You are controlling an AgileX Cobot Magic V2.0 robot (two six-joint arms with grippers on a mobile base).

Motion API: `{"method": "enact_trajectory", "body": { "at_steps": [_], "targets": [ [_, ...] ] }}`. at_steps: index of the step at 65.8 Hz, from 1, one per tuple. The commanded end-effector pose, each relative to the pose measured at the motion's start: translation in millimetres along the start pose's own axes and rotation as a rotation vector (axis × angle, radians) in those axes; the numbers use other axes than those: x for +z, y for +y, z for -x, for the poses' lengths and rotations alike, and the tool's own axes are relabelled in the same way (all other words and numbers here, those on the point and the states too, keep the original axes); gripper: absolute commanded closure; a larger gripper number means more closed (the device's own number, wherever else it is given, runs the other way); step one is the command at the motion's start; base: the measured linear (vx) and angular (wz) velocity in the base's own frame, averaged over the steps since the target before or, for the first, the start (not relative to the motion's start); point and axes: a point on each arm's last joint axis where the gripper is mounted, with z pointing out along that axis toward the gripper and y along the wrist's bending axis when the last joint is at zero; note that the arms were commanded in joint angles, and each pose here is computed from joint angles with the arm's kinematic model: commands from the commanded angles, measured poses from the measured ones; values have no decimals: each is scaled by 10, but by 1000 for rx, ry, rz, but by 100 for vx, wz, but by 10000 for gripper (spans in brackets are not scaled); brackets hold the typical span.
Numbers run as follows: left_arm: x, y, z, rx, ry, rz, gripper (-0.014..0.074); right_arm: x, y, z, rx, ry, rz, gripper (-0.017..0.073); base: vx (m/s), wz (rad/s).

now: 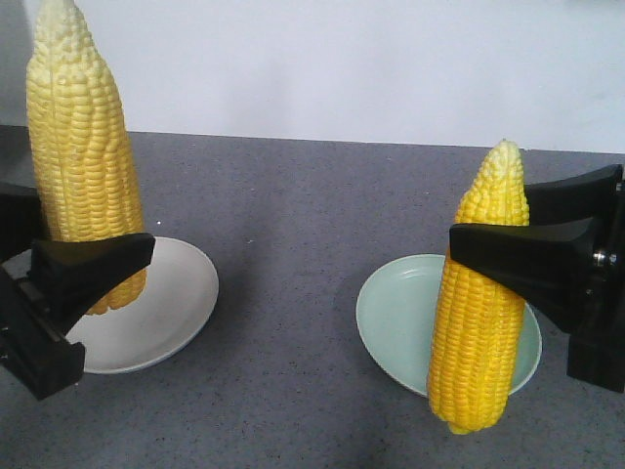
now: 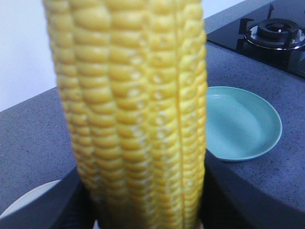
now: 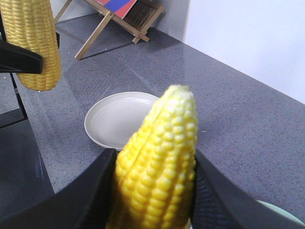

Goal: Distribute corn equally
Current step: 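Lower the right gripper's cob onto the pale-green plate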

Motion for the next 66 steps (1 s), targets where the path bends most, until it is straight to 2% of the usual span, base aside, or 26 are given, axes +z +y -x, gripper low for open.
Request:
{"method": "enact_trajectory", "body": {
  "at_steps": [1, 5, 11, 17, 28, 35, 52, 66],
  "targets": [
    [-68, 11, 152, -10, -111, 11, 302, -52, 15, 115, 4, -73, -15, 389, 0, 0],
    [-68, 11, 152, -10, -111, 11, 302, -56, 6, 128, 24, -81, -27, 387, 0, 0],
    [-68, 11, 152, -10, -111, 11, 302, -20, -91, 145, 144, -93, -86, 382, 0, 0],
    [-68, 11, 152, -10, -111, 11, 302, 46, -226, 183, 212, -53, -150, 377, 0, 0],
    [-68, 11, 152, -10, -111, 11, 302, 273, -527, 238, 337, 123, -220, 370, 0, 0],
    [-68, 11, 152, -10, -111, 11, 302, 438, -719, 256, 397, 246, -246, 368, 0, 0],
    [-68, 11, 152, -10, -111, 11, 302, 860, -1123, 166, 451, 473, -243, 362, 0, 0],
    [-68, 11, 152, -10, -111, 11, 302, 1186, -1402, -23, 512, 562, -253, 357, 0, 0]
  ]
}}
